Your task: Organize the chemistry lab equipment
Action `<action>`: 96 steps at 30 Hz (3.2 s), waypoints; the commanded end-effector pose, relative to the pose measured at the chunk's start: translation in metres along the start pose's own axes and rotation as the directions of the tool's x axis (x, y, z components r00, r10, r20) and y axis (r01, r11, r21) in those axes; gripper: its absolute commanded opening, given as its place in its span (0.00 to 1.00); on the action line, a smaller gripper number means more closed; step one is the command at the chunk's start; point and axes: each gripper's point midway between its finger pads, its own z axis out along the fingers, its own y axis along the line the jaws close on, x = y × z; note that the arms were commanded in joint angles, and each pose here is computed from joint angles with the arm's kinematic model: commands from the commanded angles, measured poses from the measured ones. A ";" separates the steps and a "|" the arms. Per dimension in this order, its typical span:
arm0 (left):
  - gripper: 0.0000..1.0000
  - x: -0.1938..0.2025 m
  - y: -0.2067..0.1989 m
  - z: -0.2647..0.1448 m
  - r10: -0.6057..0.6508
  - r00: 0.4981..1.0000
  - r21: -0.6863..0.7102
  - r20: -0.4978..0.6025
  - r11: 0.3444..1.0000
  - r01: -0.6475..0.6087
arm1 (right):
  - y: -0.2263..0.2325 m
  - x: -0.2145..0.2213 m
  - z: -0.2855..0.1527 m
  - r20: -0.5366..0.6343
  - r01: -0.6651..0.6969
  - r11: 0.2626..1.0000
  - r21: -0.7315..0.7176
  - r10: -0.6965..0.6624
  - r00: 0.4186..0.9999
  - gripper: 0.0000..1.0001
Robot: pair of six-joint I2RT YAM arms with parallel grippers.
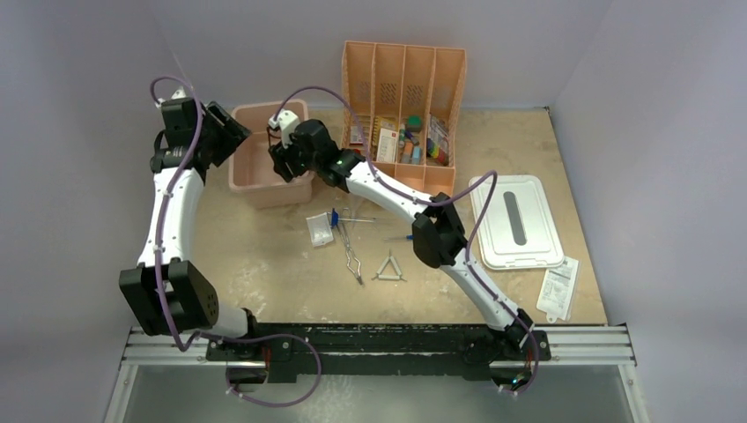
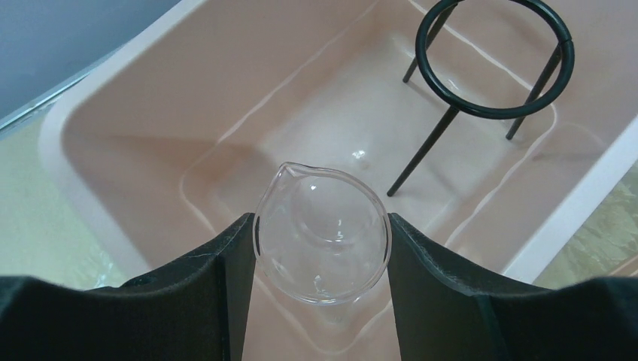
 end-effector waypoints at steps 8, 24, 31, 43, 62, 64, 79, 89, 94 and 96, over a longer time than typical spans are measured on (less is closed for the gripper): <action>0.65 0.044 -0.030 0.040 -0.007 0.971 0.195 -0.238 0.979 0.054 | 0.009 -0.080 -0.050 0.149 0.025 0.994 -0.104 -0.009 0.989 0.57; 0.44 0.081 -0.012 0.057 0.125 0.935 0.089 -0.332 0.991 -0.101 | 0.003 -0.067 -0.048 0.121 0.098 0.992 -0.080 -0.087 0.989 0.58; 0.29 0.093 -0.007 0.059 0.127 0.915 0.060 -0.382 0.992 -0.113 | 0.005 -0.069 -0.047 0.128 0.096 0.991 -0.089 -0.084 0.988 0.57; 0.47 0.094 -0.005 0.056 0.124 0.913 0.042 -0.389 0.992 -0.116 | -0.002 -0.069 -0.048 0.126 0.010 0.997 -0.077 0.000 0.992 0.56; 0.32 0.103 -0.007 0.059 0.094 0.895 0.090 -0.437 0.994 -0.060 | -0.001 -0.070 -0.051 0.143 0.020 0.989 -0.147 0.001 0.990 0.57; 0.30 0.102 -0.008 0.063 0.083 0.897 0.085 -0.435 0.995 -0.051 | 0.000 -0.070 -0.052 0.141 0.035 0.989 -0.145 -0.014 0.990 0.57; 0.00 0.103 -0.009 0.067 0.093 0.892 0.091 -0.442 0.994 -0.059 | 0.006 -0.069 -0.060 0.131 0.116 0.985 -0.128 -0.099 0.986 0.68; 0.00 0.098 -0.005 0.081 0.121 0.895 0.081 -0.429 0.992 -0.095 | 0.019 -0.090 -0.095 0.146 0.092 0.979 -0.180 -0.066 0.987 0.90; 0.00 0.096 0.005 0.090 0.124 0.901 0.035 -0.415 0.992 -0.121 | 0.017 -0.098 -0.120 0.140 0.056 0.980 -0.189 -0.030 0.990 0.90; 0.00 0.095 0.010 0.095 0.118 0.905 0.009 -0.409 0.992 -0.125 | 0.007 -0.107 -0.138 0.154 0.007 0.987 -0.163 0.019 0.988 0.89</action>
